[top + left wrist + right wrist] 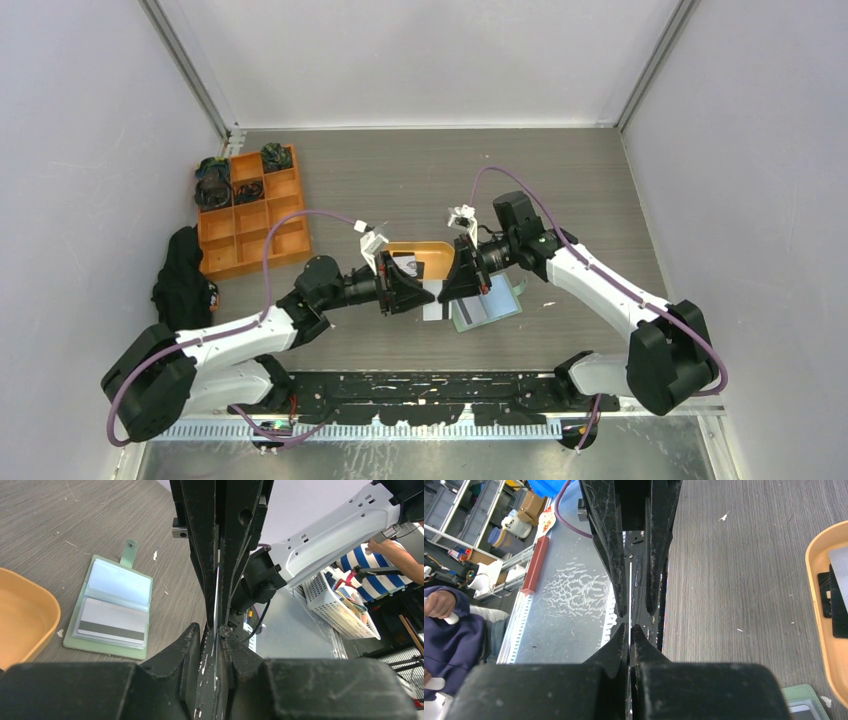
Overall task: Put the credit cards into the card holder
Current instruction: Pick up the credit card from the storage box.
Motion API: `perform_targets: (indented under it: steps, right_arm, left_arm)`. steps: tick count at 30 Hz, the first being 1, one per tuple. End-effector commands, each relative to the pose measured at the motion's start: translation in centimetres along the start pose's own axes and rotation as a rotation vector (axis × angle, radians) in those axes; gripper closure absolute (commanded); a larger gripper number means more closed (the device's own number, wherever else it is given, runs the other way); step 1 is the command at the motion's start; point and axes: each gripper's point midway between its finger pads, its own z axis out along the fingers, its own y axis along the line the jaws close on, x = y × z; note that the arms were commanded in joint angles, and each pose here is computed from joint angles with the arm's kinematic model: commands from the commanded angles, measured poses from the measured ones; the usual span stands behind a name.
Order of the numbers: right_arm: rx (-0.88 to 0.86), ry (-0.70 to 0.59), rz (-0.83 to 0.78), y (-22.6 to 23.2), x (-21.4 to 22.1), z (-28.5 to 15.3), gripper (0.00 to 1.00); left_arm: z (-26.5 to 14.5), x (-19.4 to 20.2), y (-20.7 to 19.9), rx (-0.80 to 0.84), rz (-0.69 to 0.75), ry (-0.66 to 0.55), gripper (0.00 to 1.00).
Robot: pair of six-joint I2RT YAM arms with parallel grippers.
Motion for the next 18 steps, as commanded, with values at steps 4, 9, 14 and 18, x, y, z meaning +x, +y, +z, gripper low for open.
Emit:
perform_targets:
  steps: [4,9,14,18]
  right_arm:
    - [-0.007,0.014,-0.075,0.4,-0.8,0.2,0.98]
    - [0.0,0.044,-0.09,0.4,-0.3,0.3,0.98]
    - [0.0,0.048,-0.098,0.4,-0.3,0.3,0.99]
    - [-0.003,0.048,-0.1,0.5,-0.3,0.3,0.98]
  left_arm:
    - [-0.1,-2.5,-2.1,0.1,0.04,-0.026,0.78]
    - [0.1,-2.5,-2.7,0.146,0.034,0.04,0.8]
    - [0.2,-1.8,-3.0,0.172,0.027,0.108,0.86]
    - [0.0,-1.2,-2.9,0.171,0.019,0.139,0.84]
